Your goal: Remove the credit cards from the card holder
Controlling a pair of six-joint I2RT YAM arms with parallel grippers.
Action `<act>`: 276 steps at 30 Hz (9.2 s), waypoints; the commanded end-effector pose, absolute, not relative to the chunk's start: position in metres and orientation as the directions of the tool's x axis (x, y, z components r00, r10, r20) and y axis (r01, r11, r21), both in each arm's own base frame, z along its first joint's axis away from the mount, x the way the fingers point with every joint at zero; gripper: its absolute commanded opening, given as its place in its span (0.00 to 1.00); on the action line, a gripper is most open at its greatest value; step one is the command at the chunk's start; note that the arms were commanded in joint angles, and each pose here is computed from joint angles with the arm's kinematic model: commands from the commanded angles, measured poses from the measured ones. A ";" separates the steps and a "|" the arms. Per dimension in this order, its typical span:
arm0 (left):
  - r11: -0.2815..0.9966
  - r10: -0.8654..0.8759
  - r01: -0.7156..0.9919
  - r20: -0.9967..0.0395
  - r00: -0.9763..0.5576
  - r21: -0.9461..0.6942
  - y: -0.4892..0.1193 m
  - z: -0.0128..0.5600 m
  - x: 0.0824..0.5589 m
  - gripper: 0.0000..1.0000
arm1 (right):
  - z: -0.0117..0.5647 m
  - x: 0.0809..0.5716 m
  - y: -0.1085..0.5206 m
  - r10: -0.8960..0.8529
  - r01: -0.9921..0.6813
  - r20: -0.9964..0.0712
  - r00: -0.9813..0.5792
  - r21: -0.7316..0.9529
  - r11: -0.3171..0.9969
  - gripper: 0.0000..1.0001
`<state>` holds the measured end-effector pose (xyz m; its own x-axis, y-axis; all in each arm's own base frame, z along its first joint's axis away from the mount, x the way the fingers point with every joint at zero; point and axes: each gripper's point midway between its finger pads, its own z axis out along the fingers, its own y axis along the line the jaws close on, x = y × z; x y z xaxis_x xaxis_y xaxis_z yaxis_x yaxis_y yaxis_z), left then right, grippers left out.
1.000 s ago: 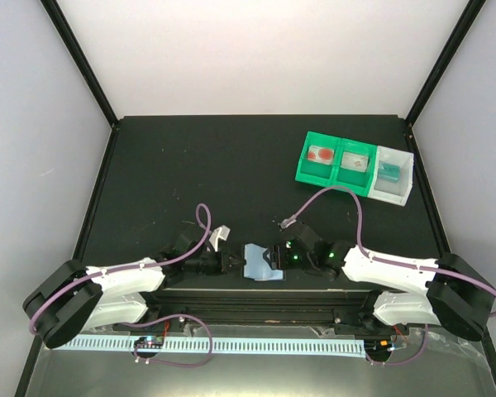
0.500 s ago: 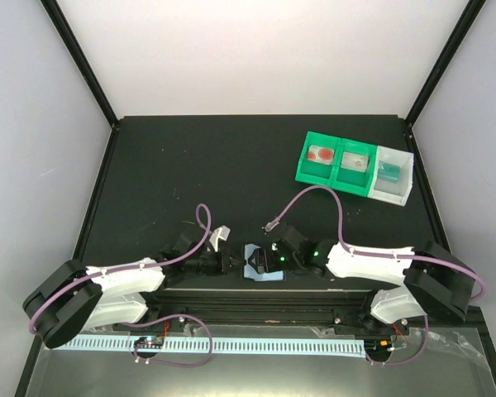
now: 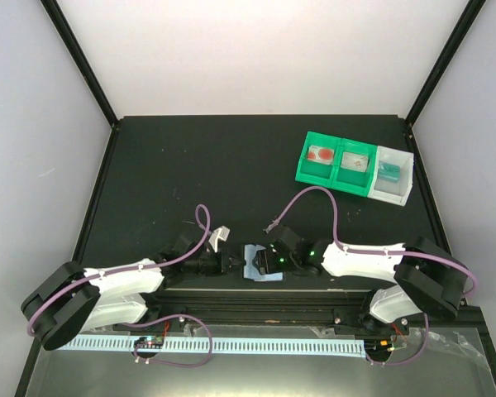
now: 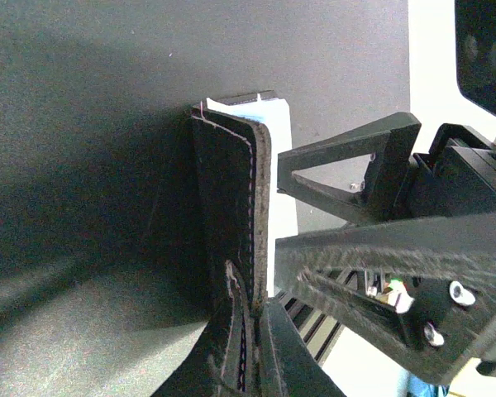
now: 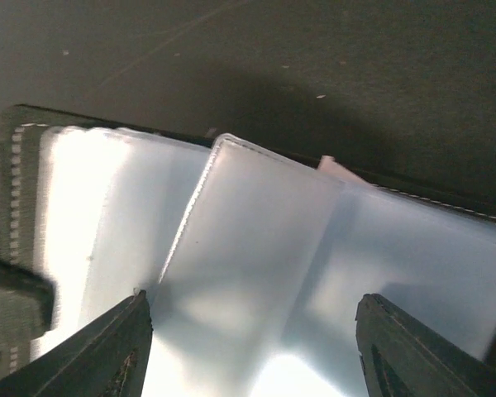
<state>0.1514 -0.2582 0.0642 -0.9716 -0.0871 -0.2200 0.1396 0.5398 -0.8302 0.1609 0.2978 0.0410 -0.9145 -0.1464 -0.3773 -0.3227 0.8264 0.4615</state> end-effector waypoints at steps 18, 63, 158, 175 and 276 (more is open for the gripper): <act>0.532 -0.101 0.151 -0.240 -0.966 -0.833 -0.258 0.071 0.153 0.01 | 0.102 0.158 0.301 -0.107 -0.389 -0.483 -0.869 0.532 0.752 0.56; 0.528 -0.099 0.159 -0.247 -0.964 -0.834 -0.258 0.074 0.152 0.02 | 0.041 0.159 0.289 -0.161 -0.335 -0.406 -0.899 0.405 0.851 0.68; 0.505 -0.119 0.145 -0.235 -0.965 -0.851 -0.258 0.081 0.150 0.01 | 0.027 0.152 0.287 -0.185 -0.342 -0.392 -0.901 0.383 0.858 0.61; 0.508 -0.124 0.142 -0.235 -0.964 -0.849 -0.258 0.081 0.151 0.02 | 0.093 0.173 0.279 -0.148 -0.406 -0.572 -0.807 0.353 0.843 0.56; 0.496 -0.112 0.149 -0.234 -0.966 -0.856 -0.263 0.082 0.150 0.02 | 0.050 0.146 0.318 -0.119 -0.344 -0.397 -0.910 0.561 0.753 0.73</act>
